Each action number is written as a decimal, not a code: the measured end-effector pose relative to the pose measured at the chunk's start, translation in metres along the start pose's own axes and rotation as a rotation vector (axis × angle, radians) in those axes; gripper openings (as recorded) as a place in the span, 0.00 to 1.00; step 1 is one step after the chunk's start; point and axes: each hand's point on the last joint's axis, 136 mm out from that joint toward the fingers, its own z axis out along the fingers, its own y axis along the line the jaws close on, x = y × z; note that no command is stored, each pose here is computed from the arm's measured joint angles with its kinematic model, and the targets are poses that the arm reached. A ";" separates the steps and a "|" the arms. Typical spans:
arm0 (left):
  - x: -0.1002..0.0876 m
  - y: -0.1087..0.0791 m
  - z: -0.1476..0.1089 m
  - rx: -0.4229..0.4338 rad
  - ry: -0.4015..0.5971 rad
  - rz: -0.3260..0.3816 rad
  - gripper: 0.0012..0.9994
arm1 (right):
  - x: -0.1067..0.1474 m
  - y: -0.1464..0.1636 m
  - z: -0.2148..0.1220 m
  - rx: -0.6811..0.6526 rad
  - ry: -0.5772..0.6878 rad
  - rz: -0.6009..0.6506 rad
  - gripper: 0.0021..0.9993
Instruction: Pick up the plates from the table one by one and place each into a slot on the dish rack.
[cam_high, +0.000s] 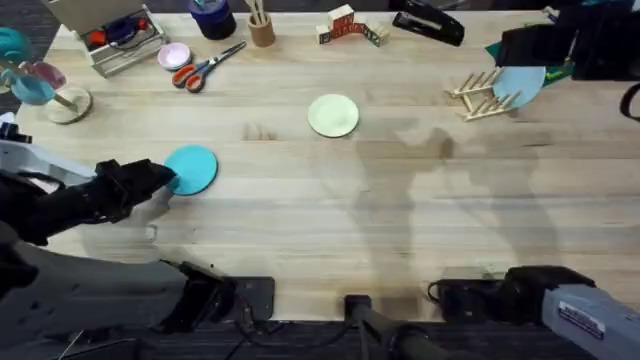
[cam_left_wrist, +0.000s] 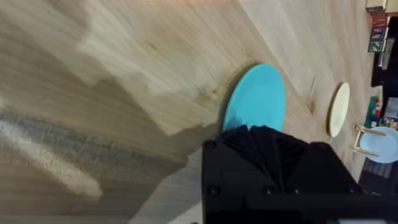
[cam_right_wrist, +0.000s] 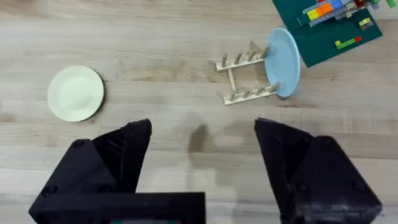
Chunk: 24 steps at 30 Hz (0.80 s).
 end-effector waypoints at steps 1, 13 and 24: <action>0.001 0.000 0.001 0.003 0.003 -0.003 0.04 | 0.000 0.000 0.000 0.000 0.000 0.000 1.00; -0.005 0.004 0.009 0.090 0.008 -0.066 0.04 | 0.000 0.000 0.000 0.000 0.000 0.000 1.00; -0.007 0.005 0.009 0.102 0.008 -0.085 0.04 | 0.000 0.003 0.000 -0.020 0.001 0.000 1.00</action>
